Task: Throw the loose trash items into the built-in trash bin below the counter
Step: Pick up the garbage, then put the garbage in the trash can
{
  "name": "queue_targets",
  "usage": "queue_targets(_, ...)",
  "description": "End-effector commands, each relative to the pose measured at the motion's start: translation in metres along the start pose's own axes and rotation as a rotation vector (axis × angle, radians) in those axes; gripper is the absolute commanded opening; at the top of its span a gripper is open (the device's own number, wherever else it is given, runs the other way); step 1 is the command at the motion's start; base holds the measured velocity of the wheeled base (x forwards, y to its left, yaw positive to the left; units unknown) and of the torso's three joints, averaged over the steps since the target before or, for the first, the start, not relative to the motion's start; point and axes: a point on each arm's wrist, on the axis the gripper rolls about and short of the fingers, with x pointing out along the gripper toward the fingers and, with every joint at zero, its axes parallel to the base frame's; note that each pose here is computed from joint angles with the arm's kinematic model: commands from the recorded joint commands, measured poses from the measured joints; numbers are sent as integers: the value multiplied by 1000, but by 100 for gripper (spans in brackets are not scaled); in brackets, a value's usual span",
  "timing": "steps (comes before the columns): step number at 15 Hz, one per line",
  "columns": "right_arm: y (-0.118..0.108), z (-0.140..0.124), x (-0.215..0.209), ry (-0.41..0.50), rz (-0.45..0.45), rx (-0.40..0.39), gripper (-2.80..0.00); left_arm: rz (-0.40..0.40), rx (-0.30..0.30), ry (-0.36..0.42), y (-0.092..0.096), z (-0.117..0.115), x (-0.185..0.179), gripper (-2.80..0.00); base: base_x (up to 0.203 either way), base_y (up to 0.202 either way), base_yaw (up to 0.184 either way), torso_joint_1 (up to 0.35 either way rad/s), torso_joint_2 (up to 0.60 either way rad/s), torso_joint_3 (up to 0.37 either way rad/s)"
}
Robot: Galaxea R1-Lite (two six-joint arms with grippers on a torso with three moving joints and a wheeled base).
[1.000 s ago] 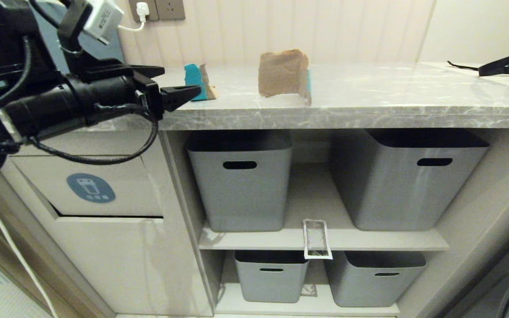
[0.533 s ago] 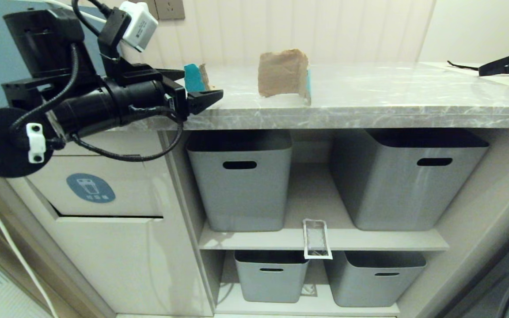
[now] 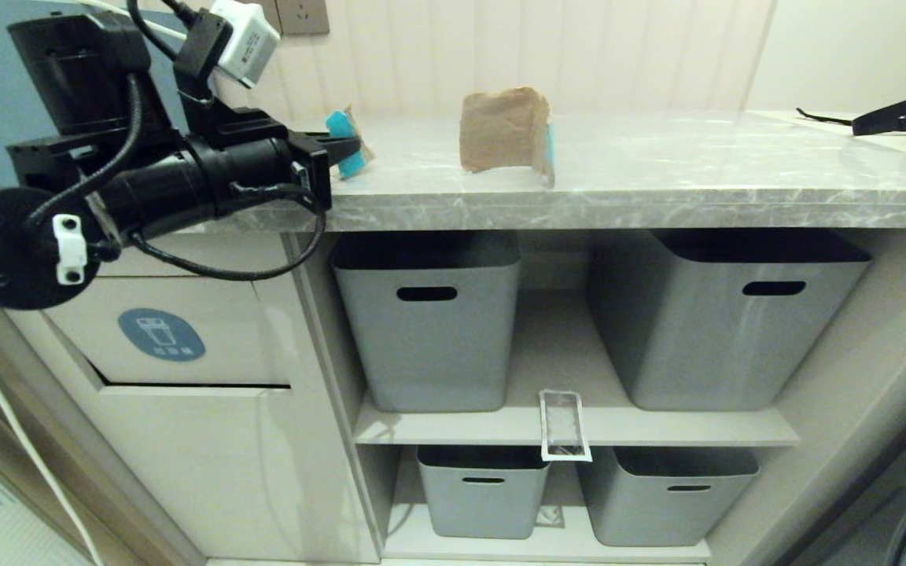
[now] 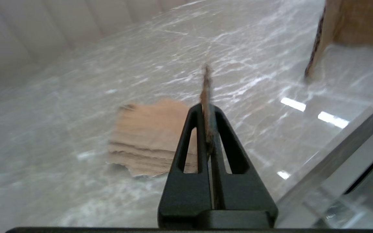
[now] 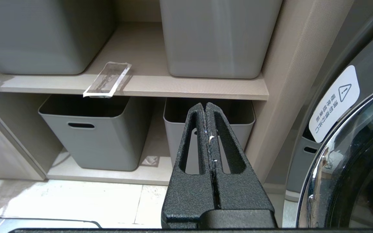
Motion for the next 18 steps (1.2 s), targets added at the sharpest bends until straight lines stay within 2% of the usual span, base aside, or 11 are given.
queue_targets(1,0,0,0,-2,2,-1,-280,4,7,-22,-2,11,-16,-280,0,0,0,0,0,0)
queue_targets(3,0,0,0,-1,1,-1,-280,-3,-3,-6,-6,9,-24,-280,0,0,0,0,0,0)
queue_targets(8,0,0,0,-2,1,-1,-280,21,-7,12,-5,28,-54,-280,0,0,0,0,0,0)
queue_targets(10,0,0,0,-2,1,-1,-280,83,-7,43,-1,37,-87,-280,0,0,0,0,0,0)
queue_targets(13,0,0,0,0,1,-1,-280,220,-4,96,3,36,-144,-280,0,0,0,0,0,0)
queue_targets(16,0,0,0,-2,1,-1,-280,356,-50,100,-15,33,-198,-280,0,0,0,0,0,0)
queue_targets(18,0,0,0,-2,1,-1,-280,415,-81,132,-28,17,-223,-280,0,0,0,0,0,0)
